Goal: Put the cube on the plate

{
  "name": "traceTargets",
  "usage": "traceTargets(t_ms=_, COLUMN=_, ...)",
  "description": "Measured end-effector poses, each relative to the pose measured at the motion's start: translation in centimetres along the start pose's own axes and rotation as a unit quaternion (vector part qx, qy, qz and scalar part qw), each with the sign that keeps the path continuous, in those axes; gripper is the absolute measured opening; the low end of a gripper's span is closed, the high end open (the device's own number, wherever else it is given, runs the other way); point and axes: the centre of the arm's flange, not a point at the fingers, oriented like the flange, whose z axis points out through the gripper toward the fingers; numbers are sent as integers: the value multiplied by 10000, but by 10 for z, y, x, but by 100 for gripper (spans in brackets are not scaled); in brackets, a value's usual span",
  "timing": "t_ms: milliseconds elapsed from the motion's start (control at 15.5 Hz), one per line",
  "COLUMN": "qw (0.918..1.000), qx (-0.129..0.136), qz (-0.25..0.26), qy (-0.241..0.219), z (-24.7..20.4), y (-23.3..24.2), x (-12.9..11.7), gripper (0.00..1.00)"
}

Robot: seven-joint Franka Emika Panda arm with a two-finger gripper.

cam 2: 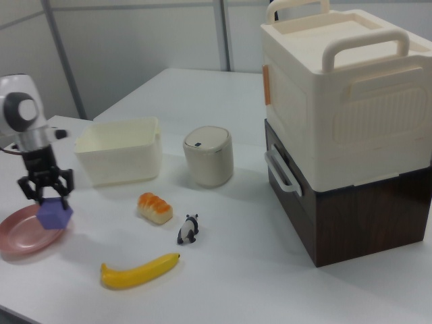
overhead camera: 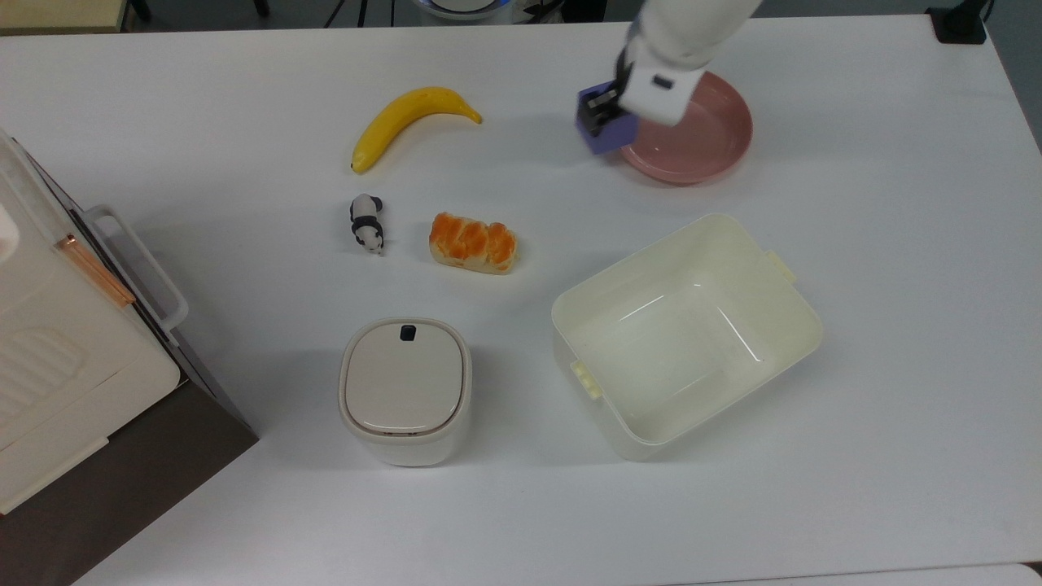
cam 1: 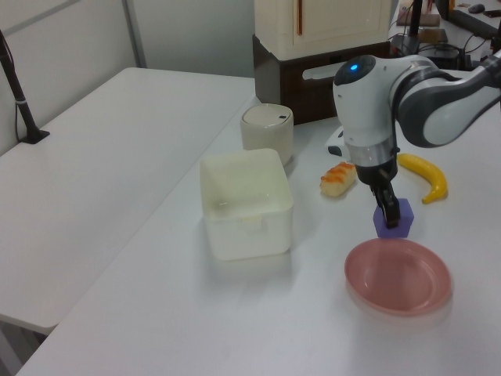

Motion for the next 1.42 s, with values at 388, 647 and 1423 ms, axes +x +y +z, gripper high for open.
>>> traceTargets(t_ms=388, qw=9992, qx=-171, qz=25, qy=365, z=-24, y=-97, x=0, gripper=61)
traceTargets(t_ms=647, qw=9983, qx=-158, qz=253, qy=506, z=-26, y=-110, x=1, gripper=99)
traceTargets(t_ms=1423, qw=9754, qx=153, qz=1981, qy=954, z=-122, y=84, x=-1, gripper=100)
